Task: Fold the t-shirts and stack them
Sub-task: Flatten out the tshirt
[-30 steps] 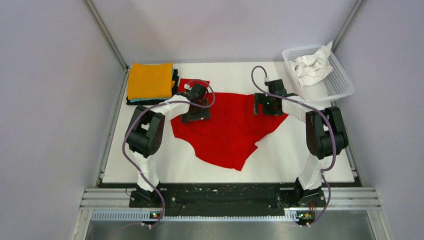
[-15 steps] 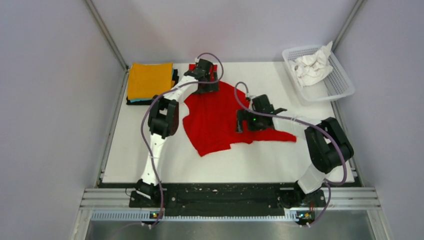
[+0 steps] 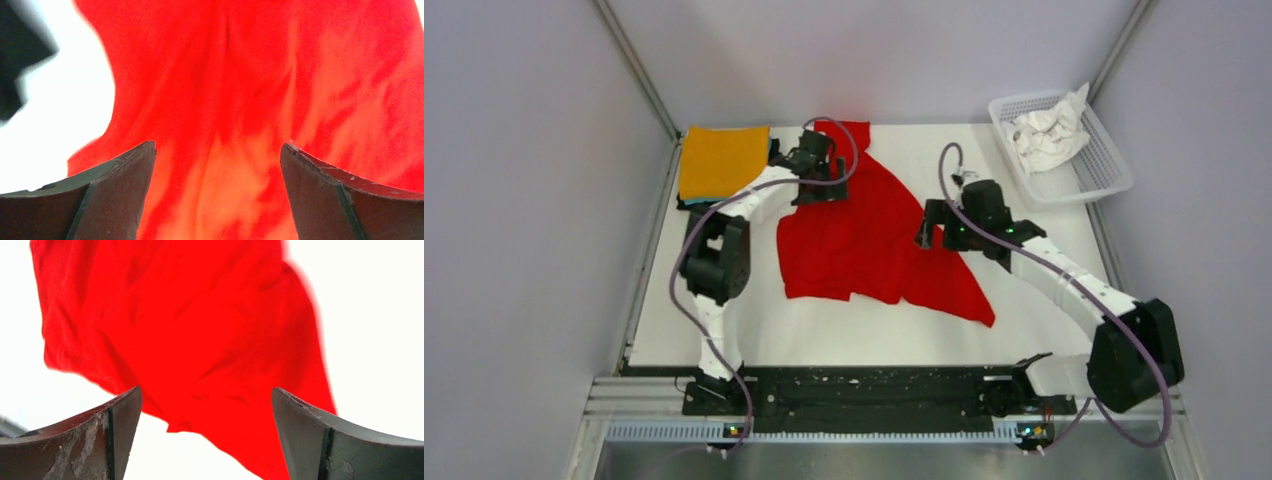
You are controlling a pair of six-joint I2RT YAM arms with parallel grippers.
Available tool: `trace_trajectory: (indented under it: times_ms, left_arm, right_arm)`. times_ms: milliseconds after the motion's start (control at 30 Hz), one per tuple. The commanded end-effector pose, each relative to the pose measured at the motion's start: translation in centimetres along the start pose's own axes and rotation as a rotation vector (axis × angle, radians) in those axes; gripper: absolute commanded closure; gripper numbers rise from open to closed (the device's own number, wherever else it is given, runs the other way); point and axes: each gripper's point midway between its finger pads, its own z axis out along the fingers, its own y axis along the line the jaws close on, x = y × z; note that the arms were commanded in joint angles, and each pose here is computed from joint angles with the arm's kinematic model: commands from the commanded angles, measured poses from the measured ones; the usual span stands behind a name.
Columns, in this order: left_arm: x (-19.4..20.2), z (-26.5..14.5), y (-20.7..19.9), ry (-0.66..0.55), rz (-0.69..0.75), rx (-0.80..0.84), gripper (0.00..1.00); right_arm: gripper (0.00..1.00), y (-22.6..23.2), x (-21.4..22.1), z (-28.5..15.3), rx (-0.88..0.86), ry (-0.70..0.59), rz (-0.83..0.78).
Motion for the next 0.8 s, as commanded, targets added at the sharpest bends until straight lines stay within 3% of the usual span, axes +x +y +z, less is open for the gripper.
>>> trace_trajectory:
  times_ms: [0, 200, 333, 500, 767]
  left_arm:
    - [-0.8, -10.9, 2.3, -0.176, -0.093, -0.019, 0.01]
    - [10.3, -15.0, 8.2, -0.053, -0.269, -0.162, 0.01]
    - [15.5, -15.8, 10.2, -0.004, -0.362, -0.192, 0.02]
    - [17.9, -14.3, 8.9, 0.03, -0.442, -0.093, 0.08]
    - [20.1, -11.8, 9.0, 0.119, -0.458, -0.126, 0.28]
  right_arm:
    - [0.01, -5.2, 0.1, -3.8, 0.215, -0.103, 0.116]
    - [0.01, -10.5, 4.9, -7.1, 0.444, -0.088, 0.275]
    - [0.01, -11.9, 7.6, -8.0, 0.498, -0.067, 0.345]
    - [0.02, -12.8, 9.5, -8.4, 0.548, -0.061, 0.4]
    - [0.05, -13.4, 11.3, -8.7, 0.587, -0.075, 0.505]
